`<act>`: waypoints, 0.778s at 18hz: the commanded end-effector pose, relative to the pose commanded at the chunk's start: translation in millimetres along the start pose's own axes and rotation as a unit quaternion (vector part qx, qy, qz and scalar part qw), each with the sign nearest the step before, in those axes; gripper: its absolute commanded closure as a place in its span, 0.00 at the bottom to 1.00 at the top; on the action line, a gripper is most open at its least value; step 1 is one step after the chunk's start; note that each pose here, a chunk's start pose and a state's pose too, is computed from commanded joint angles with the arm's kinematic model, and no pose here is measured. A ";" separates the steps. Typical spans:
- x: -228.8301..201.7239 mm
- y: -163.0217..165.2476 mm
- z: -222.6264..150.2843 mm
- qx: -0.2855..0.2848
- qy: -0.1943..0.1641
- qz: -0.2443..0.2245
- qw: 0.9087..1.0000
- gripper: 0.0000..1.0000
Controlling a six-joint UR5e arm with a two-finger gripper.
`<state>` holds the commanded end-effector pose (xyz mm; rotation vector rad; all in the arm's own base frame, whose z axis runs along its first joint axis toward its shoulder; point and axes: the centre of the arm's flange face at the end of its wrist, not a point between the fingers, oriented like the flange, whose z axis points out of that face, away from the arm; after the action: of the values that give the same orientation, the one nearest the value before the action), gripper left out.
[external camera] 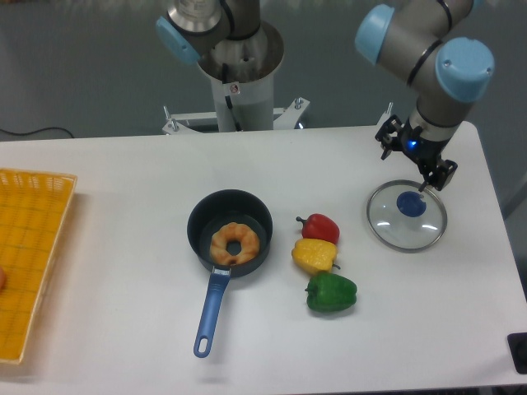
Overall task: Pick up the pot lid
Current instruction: 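Lower the open gripper toward the blue knob of the glass lid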
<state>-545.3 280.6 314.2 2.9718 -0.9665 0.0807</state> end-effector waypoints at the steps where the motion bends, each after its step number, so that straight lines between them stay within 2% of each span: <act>1: -2.8 2.8 2.7 -0.001 -0.005 0.015 1.000 0.00; 9: -8.5 19.2 18.4 -0.004 -0.008 0.028 1.000 0.00; 12: -1.3 19.9 37.2 -0.019 0.017 0.027 0.999 0.00; 14: -5.5 18.7 42.2 -0.022 0.012 0.026 0.999 0.00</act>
<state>-558.9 267.4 271.7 2.8993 -1.0305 0.0953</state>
